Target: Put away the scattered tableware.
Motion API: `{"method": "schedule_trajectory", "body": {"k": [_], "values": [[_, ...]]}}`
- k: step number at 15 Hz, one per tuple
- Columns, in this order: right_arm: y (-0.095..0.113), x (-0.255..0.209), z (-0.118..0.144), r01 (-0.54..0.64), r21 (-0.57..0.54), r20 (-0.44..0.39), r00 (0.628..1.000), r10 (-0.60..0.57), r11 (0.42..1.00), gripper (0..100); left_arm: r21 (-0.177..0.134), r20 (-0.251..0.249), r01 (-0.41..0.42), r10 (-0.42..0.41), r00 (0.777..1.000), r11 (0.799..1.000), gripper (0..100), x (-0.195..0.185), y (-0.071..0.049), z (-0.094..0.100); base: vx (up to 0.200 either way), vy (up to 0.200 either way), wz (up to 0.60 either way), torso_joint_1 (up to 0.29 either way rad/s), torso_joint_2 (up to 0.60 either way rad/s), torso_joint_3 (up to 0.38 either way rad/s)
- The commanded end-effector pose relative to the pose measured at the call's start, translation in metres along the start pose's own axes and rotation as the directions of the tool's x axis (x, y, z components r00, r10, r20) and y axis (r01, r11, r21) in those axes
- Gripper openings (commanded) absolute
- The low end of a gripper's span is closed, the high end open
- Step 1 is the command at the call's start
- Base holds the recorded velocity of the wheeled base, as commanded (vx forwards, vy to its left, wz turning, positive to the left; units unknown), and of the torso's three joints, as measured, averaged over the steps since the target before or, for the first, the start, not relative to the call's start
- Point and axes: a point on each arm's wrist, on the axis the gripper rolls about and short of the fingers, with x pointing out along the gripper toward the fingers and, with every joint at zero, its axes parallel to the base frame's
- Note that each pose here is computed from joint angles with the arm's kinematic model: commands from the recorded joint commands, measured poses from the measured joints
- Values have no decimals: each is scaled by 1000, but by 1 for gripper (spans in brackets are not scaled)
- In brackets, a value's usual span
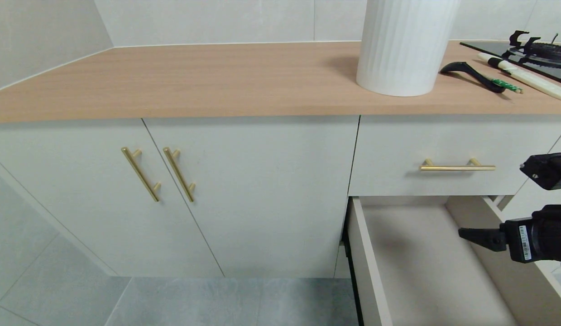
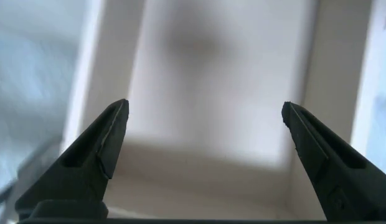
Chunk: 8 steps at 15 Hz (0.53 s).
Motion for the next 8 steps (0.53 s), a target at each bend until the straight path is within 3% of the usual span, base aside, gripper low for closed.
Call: {"method": "schedule_trajectory", "body": {"k": [1, 5, 8], "values": [[-1, -9, 2, -3, 3, 50, 999, 3, 1000, 100, 0, -1, -1, 1, 1000, 1000, 100, 0, 0, 0, 0, 0, 0, 0, 0, 0], [-1, -12, 1, -1, -20, 57, 998, 2, 1000, 100, 0, -1, -1, 1, 1000, 1000, 100, 0, 0, 0, 0, 0, 0, 4, -21, -8], [-1, -12, 0, -2, -23, 53, 999, 3, 1000, 100, 0, -1, -1, 1, 1000, 1000, 100, 0, 0, 0, 0, 0, 0, 61, -233, -238]]}}
